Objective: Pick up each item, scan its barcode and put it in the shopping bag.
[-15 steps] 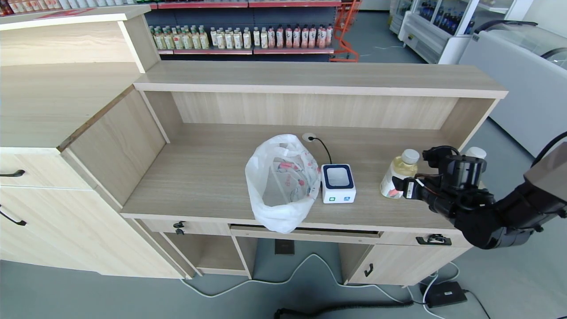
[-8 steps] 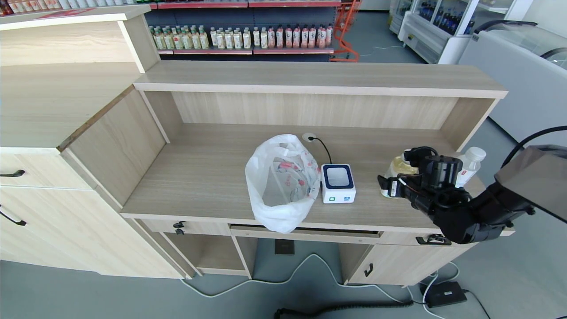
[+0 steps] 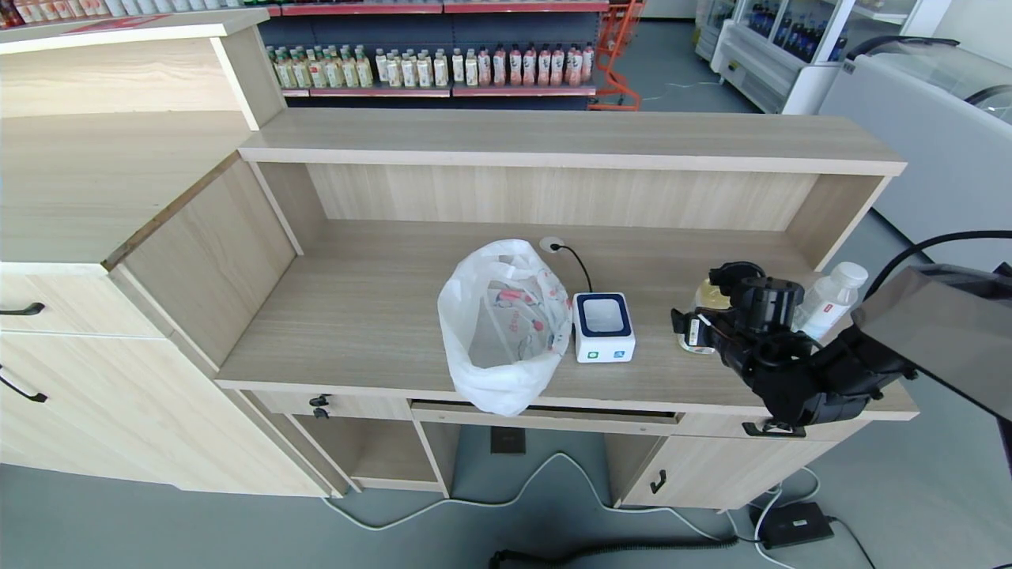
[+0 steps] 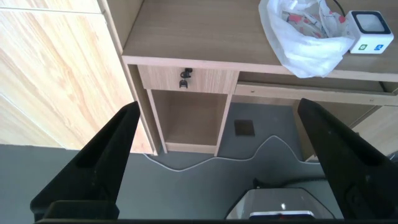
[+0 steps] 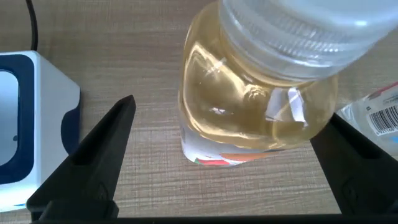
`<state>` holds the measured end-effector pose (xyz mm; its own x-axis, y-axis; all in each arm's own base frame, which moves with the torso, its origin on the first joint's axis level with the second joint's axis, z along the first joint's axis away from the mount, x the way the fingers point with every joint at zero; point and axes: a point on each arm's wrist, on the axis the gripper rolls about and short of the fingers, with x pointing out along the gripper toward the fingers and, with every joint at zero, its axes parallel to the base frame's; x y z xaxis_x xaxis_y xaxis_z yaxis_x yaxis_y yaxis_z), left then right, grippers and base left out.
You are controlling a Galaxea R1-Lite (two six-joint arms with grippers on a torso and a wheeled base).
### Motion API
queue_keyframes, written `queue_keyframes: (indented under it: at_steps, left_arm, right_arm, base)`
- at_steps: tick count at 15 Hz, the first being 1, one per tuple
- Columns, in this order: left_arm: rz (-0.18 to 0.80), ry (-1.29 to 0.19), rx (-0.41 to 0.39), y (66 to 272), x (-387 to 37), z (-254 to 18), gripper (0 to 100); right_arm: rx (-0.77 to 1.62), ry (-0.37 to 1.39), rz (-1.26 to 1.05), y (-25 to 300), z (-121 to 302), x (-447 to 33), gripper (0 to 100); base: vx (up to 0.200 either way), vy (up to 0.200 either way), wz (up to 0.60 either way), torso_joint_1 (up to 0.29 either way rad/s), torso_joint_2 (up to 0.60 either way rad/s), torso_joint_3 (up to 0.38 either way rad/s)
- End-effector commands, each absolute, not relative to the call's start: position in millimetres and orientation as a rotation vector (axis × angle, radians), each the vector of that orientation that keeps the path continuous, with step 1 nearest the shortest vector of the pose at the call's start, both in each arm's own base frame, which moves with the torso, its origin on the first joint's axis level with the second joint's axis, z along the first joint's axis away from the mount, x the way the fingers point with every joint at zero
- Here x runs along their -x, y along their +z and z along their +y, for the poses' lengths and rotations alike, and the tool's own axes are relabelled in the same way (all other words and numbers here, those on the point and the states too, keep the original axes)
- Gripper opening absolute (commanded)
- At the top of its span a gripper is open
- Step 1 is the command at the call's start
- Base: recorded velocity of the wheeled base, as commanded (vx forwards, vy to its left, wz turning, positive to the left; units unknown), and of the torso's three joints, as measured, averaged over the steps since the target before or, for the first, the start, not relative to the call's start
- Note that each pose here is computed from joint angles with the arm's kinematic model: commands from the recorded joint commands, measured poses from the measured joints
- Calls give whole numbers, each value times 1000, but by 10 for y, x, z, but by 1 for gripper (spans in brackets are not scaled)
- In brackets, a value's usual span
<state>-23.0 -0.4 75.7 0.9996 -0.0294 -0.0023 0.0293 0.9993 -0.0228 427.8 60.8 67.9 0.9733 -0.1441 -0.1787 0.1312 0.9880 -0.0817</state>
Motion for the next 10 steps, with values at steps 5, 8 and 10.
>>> queue_keyframes:
  at_steps: [5, 8, 10]
  left_arm:
    - [2, -29, 23, 759, 230, -4, 100]
    - [2, -29, 23, 759, 230, -4, 100]
    - [3, -29, 23, 754, 229, -4, 100]
  right_arm:
    - [69, -157, 167, 601, 558, -4449, 100]
    - [74, -168, 163, 534, 507, -4539, 100]
    - [107, -178, 168, 522, 420, -4558, 100]
  base:
    - [0, 0, 0, 0, 0, 0]
    - [0, 0, 0, 0, 0, 0]
    - [0, 0, 0, 0, 0, 0]
